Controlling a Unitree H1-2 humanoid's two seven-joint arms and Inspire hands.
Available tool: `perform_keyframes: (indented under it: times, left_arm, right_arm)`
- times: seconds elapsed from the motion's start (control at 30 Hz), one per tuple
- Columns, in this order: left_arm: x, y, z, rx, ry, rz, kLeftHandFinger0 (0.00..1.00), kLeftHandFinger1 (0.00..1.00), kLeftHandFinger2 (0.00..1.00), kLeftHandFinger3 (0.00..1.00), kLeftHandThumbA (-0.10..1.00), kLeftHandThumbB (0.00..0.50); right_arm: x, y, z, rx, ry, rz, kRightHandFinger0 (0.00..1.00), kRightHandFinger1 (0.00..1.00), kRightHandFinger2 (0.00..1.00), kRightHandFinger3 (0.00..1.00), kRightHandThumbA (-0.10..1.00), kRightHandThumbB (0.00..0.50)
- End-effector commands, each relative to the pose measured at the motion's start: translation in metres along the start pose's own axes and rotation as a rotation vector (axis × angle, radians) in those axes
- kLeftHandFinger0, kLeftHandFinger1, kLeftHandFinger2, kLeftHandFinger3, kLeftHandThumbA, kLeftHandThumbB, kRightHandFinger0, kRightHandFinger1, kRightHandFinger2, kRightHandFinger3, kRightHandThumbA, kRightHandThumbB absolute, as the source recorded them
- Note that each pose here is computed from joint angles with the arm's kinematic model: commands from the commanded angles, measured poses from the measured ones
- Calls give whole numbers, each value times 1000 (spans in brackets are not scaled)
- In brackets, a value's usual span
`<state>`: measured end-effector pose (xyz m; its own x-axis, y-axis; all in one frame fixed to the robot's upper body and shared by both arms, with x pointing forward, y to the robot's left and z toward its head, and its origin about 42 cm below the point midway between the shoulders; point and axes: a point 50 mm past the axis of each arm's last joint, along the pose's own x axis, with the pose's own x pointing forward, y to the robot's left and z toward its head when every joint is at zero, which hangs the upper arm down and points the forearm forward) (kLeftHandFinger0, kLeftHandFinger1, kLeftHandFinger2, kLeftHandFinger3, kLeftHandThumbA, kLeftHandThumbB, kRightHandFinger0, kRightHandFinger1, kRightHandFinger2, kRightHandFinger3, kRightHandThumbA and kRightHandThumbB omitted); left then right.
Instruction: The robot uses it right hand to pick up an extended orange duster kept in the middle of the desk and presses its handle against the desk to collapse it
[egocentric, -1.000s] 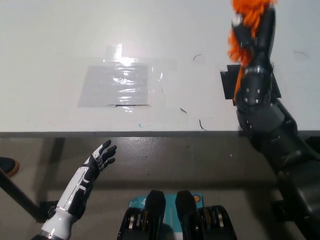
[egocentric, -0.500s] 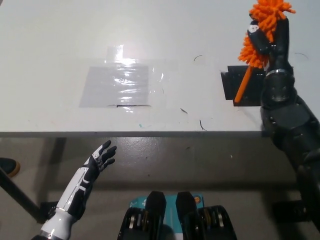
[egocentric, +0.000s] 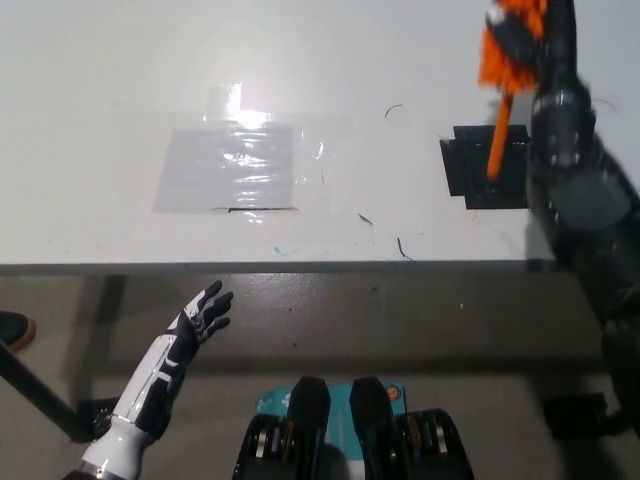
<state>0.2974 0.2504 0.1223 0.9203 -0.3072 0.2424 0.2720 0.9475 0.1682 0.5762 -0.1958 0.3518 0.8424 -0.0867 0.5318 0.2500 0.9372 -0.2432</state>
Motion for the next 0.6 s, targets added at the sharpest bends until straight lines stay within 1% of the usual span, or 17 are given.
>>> perform_keyframes:
  times: [0.0,0.03,0.1,0.13,0.17,0.2,0.23,0.27,0.3,0.33,0.37,0.4,0.43,0.47,0.5,0.57]
  left_arm:
    - [1,4,8,11,-25,-10,1000,1000,1000,1000,1000,105]
    - [2,4,8,11,-25,-10,1000,1000,1000,1000,1000,105]
    - [2,4,8,11,-25,-10,1000,1000,1000,1000,1000,105]
    - [2,5,9,8,-19,-11,1000,1000,1000,1000,1000,106]
    - [2,5,9,8,-19,-11,1000,1000,1000,1000,1000,106]
    - [2,5,9,9,-21,-12,1000,1000,1000,1000,1000,102]
    - [3,5,9,13,-24,-13,1000,1000,1000,1000,1000,107]
    - [3,5,9,13,-24,-13,1000,1000,1000,1000,1000,108]
    - [3,5,9,13,-23,-13,1000,1000,1000,1000,1000,108]
    - [3,5,9,13,-23,-13,1000,1000,1000,1000,1000,108]
    - [2,5,9,12,-23,-15,1000,1000,1000,1000,1000,89]
    - [1,4,8,10,-23,-18,1000,1000,1000,1000,1000,91]
    - [1,4,8,10,-23,-18,1000,1000,1000,1000,1000,91]
    - [1,5,8,18,-26,-16,1000,1000,1000,1000,1000,91]
    - [2,6,9,20,-29,-13,1000,1000,1000,1000,1000,91]
    - [2,6,9,20,-29,-13,1000,1000,1000,1000,1000,92]
  right_arm:
    - [55,-21,110,-70,-390,-40,0,202,620,629,-100,143]
    - [56,-21,113,-76,-405,-40,0,200,637,672,-100,137]
    - [56,-22,113,-78,-406,-41,0,201,640,678,-100,140]
    - [64,-29,134,-274,-539,-28,7,291,714,721,-100,127]
    - [64,-29,134,-276,-541,-29,0,321,719,732,-100,130]
    - [66,-30,136,-314,-551,-2,259,272,646,697,-100,215]
    - [70,-31,136,-421,-564,77,127,215,590,619,-100,214]
    - [71,-31,135,-428,-565,81,7,139,528,518,-100,212]
    - [71,-30,135,-431,-567,81,0,93,500,467,-100,210]
    - [71,-30,135,-433,-568,81,0,79,494,455,-100,211]
    - [68,-25,121,-516,-546,152,0,165,602,558,-100,204]
    - [62,-21,98,-640,-510,259,0,247,705,665,-100,204]
    - [62,-20,98,-642,-511,258,0,273,724,693,-100,205]
    - [56,-16,80,-710,-473,319,0,391,781,749,-100,206]
    - [51,-13,67,-775,-458,358,0,401,765,743,-100,207]
    - [51,-13,67,-780,-460,359,0,402,760,738,-100,206]
